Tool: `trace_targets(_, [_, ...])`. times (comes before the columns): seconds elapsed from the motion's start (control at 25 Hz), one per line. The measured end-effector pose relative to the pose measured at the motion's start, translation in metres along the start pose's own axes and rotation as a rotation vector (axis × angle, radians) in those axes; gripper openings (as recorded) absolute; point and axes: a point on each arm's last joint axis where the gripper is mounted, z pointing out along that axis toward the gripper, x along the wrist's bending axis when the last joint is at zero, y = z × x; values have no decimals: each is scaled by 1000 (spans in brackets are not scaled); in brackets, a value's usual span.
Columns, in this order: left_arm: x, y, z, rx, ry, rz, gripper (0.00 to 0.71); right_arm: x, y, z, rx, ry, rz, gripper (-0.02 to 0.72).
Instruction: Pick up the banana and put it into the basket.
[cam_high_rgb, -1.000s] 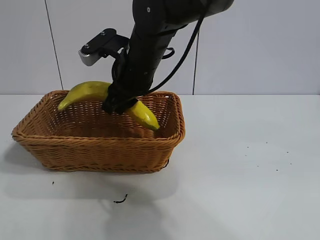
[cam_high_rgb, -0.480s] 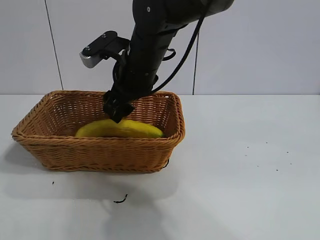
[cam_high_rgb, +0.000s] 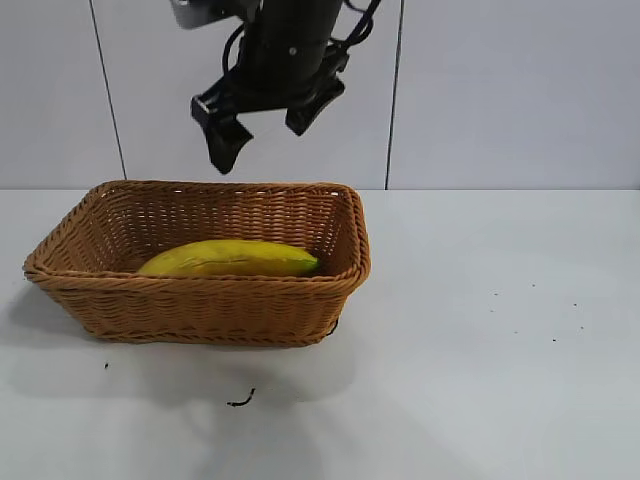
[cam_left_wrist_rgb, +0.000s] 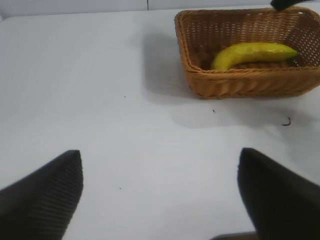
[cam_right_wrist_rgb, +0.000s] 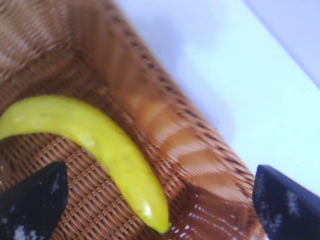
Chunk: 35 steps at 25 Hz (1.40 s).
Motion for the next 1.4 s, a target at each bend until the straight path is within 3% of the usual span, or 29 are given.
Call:
trace_targets(0.32, [0,0,0,0,0,0,635,-125,-22,-2,119,-127,264,689])
trace_targets(0.6, [0,0,0,0,0,0,635,-196,-48,-11,183,-193,408,689])
trace_targets(0.8, [0,0,0,0,0,0,635,-216,-56,-15,193,-210,449,689])
trace_targets(1.08, [0,0,0,0,0,0,635,-216,-58,-14,200,-186,463,689])
trace_targets(1.4, [0,0,0,0,0,0,635,-199,-92,-31,319,-164,449,689])
